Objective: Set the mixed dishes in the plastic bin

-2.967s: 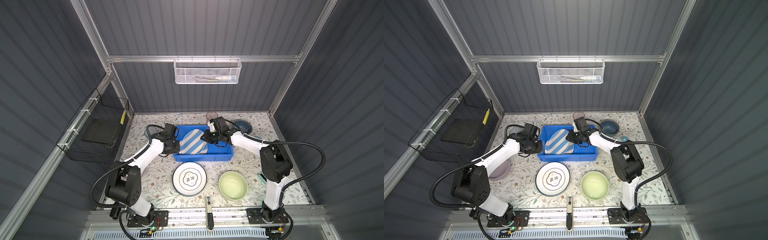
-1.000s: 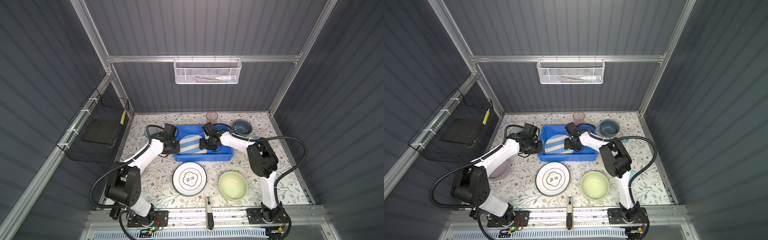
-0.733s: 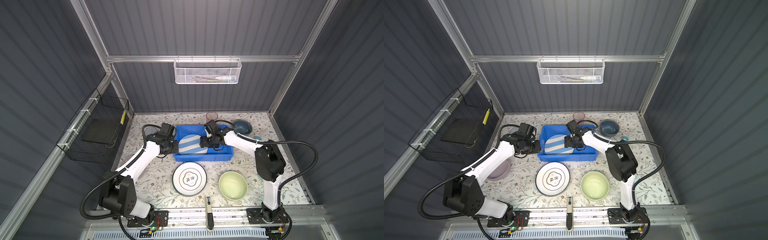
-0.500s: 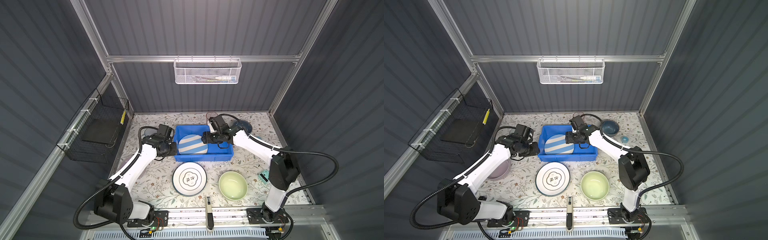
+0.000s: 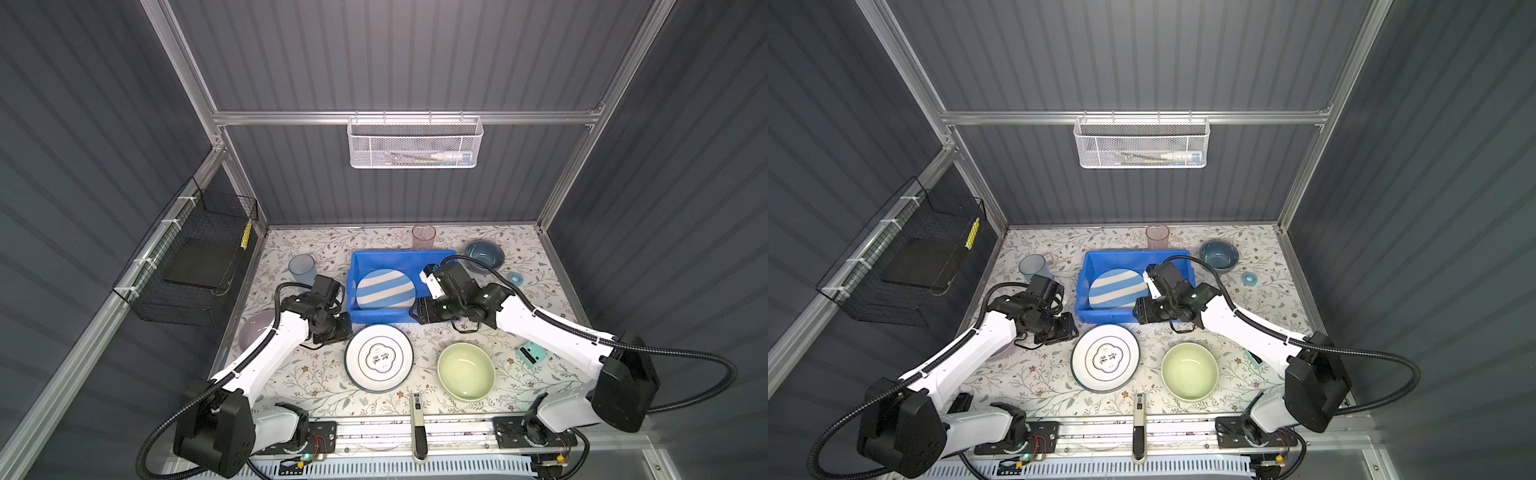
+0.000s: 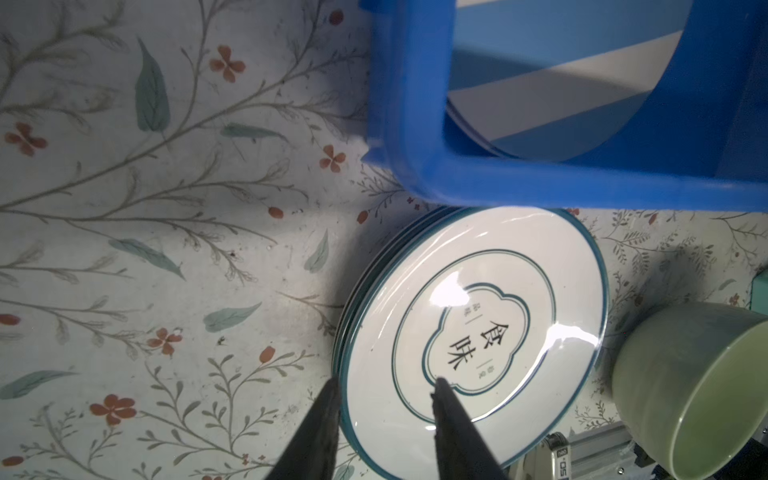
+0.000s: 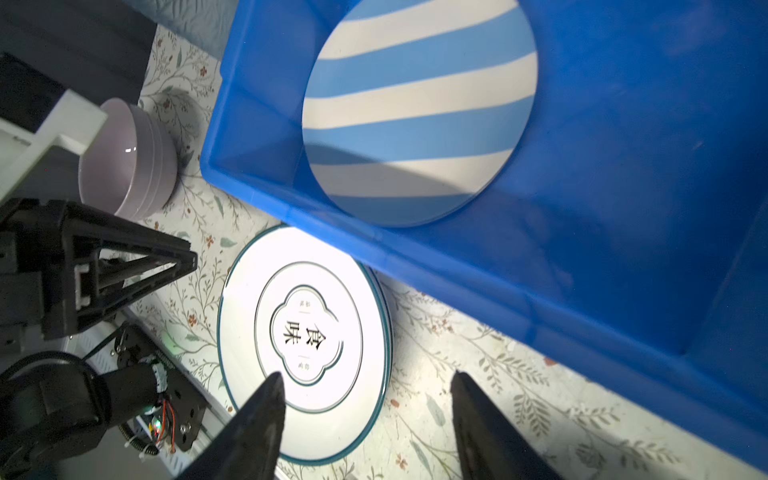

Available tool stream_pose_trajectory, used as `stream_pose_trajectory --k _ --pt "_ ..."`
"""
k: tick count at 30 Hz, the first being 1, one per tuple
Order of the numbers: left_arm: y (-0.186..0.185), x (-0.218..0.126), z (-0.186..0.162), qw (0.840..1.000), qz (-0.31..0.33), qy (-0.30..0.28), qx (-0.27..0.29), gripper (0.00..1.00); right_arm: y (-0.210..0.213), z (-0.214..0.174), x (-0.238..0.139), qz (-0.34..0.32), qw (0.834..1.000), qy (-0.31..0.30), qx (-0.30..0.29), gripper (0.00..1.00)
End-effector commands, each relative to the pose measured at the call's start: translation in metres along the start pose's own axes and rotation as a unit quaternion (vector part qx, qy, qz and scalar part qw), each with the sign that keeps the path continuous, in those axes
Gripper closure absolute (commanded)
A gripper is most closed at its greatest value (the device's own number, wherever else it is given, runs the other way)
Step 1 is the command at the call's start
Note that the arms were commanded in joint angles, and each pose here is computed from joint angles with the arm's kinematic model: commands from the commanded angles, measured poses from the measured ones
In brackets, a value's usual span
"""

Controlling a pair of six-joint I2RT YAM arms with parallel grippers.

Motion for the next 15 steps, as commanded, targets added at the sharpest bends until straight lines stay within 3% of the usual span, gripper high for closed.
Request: stream_pose_trajectory --k 1,8,15 --pt "0.0 0.002 -0.008 0.999 -0.025 -0.008 -0.032 0.64 0.0 -0.016 0.004 0.011 1.0 0.012 0.011 0.38" --pt "0.003 0.02 -0.02 0.998 -0.036 0.002 -0.059 0.68 -0.002 -0.043 0.022 0.001 0.999 0.006 0.048 0.47" --pt "-0.001 0.033 -0.029 0.998 -0.026 0.021 -0.048 0.7 0.0 -0.054 0.045 -0.019 0.998 0.034 0.044 0.49"
Point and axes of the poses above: each gripper's point midway between its finger pads, its own x axis out along the fingers, its own y axis along the line the jaws close on, z = x × y, the point moved 8 cm from there along -x, back along the fingers, and after that the axes turned 8 degrees about x, right-handed, at the moved point
